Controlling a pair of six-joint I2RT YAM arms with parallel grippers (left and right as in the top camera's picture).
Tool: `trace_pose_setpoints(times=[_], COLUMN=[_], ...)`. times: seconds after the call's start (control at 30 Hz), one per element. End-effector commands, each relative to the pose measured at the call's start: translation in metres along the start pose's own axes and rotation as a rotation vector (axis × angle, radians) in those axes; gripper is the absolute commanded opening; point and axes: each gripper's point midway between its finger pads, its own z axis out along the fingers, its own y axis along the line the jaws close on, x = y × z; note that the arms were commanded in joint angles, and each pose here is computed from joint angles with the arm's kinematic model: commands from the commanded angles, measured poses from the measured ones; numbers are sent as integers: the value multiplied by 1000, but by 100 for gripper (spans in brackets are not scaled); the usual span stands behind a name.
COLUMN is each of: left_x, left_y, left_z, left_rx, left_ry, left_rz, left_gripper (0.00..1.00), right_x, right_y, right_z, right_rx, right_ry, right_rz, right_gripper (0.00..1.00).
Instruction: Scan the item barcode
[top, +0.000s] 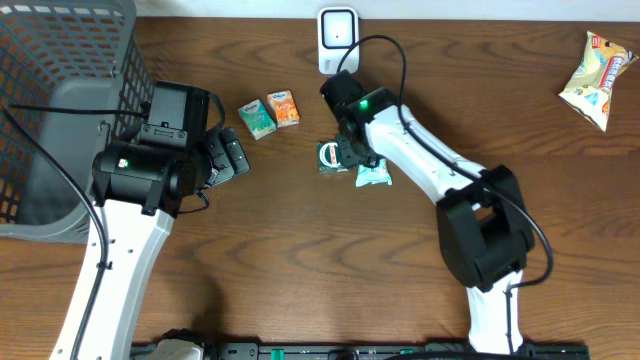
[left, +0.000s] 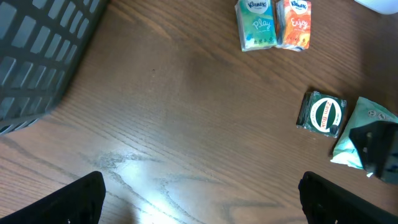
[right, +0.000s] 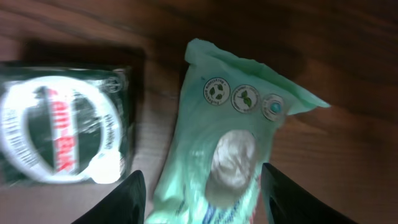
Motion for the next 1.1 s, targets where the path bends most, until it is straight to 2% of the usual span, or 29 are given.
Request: trace_pose_setpoints(times=[0.0,0.33,0.63,0.73,0.8,0.93,1.07], left_x=[-2,-2,-2,-2,-2,-2,-2], left_y=[3,3,3,3,3,3,3], left_z=[-2,-2,-2,-2,-2,-2,-2], left_rx=[-8,-8,-8,-8,-8,-8,-8], left_ry=[-9,-9,-9,-9,-9,-9,-9], left_rz=[-5,-5,-5,-5,-5,-5,-5], left_gripper=[98,98,98,98,98,98,98], right_x=[-1,9,24,24,24,19,4], right_y=[-4,-17,-19,-20,-19,-22,-18], right_z=[14,39,60,59,58,45,18], right_rx=[74,178,196,197,194,186,83], right_ry=[0,45,114,118,119,126,136], right_rz=[5,-18,-33,-34,-34,-28,-25], right_gripper=[54,50,38,25,21,18,13])
